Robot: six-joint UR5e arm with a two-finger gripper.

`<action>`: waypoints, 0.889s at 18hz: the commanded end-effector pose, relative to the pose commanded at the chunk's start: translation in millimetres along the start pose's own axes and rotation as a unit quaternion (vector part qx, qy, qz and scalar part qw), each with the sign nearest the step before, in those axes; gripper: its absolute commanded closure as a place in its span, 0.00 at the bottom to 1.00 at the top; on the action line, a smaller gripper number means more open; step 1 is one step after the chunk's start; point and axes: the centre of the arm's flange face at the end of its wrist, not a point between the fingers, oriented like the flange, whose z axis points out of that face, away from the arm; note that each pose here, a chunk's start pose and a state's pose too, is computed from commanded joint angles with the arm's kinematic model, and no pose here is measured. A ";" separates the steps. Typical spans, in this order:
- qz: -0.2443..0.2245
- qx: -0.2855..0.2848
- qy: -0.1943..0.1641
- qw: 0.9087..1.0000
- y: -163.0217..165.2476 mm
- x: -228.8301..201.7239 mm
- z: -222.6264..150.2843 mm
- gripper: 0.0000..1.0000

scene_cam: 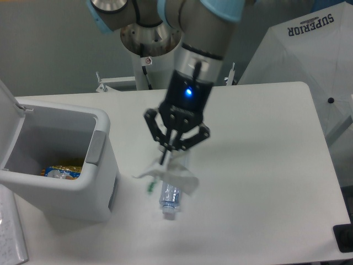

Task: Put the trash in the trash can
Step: 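Lift the white plastic piece and carry it over the trash bin, then open the gripper to drop the plastic piece into the bin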

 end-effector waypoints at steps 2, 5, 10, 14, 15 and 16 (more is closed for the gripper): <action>0.004 0.010 0.007 1.000 -7.2 24.0 -10.4 1.00; 0.022 0.005 0.028 0.999 -11.5 61.5 0.7 1.00; 0.039 -0.015 0.059 0.997 -3.0 100.1 26.7 0.98; 0.048 -0.029 0.075 0.996 10.1 117.6 41.3 0.62; 0.049 -0.030 0.076 0.995 12.8 117.9 42.1 0.42; 0.050 -0.031 0.076 0.995 14.8 117.9 42.9 0.09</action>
